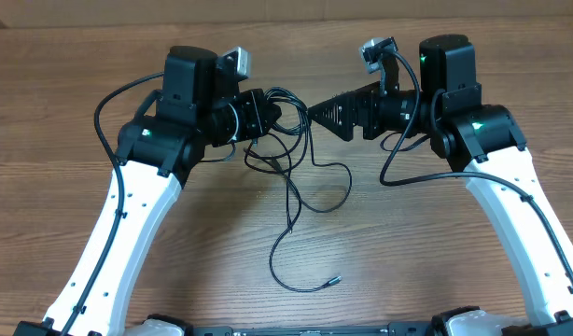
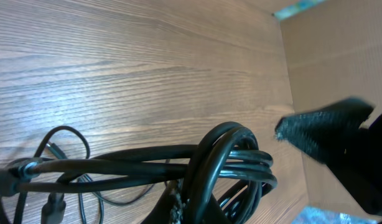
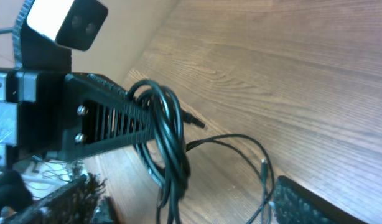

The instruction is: Untangle cables

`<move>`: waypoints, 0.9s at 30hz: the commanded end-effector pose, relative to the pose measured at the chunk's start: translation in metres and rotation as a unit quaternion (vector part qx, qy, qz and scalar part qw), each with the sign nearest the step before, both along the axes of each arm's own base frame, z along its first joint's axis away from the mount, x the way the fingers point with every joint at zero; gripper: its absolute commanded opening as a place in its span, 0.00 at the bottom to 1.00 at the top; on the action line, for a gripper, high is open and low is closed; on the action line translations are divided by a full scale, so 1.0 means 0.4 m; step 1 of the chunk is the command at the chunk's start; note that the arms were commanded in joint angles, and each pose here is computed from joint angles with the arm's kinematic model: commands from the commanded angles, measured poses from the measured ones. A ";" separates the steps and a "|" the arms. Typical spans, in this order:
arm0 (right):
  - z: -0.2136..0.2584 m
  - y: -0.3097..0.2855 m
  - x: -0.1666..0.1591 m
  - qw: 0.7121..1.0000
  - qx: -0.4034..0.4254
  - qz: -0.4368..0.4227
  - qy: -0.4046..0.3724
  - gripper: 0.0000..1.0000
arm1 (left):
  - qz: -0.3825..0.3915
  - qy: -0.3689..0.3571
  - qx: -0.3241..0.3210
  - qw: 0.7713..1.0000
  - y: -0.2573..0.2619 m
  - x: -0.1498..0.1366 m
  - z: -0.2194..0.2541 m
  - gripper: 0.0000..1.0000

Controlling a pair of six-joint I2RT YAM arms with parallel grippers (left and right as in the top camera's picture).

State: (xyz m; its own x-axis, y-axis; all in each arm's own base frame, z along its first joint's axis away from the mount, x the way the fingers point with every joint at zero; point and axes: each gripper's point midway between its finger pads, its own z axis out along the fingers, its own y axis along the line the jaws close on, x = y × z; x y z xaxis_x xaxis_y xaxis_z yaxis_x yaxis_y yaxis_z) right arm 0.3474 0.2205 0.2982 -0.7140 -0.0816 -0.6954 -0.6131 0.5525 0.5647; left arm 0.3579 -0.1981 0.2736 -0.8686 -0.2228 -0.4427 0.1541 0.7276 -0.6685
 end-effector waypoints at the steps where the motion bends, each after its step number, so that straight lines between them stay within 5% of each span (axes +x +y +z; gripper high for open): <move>1: 0.008 0.005 0.000 0.996 -0.031 0.036 -0.075 0.82 | -0.043 -0.036 0.005 0.998 -0.050 -0.032 0.036 0.04; 15: 0.000 0.044 -0.033 0.967 -0.082 0.131 -0.200 0.52 | 0.004 -0.002 -0.002 1.000 -0.064 -0.033 0.027 0.04; 21: -0.003 0.042 -0.031 0.965 -0.090 0.133 -0.208 0.29 | 0.005 0.014 -0.019 1.000 -0.072 -0.041 0.030 0.04; 27: -0.005 0.040 -0.029 0.965 -0.093 0.131 -0.208 0.26 | -0.007 0.025 -0.039 0.999 -0.088 -0.054 0.038 0.04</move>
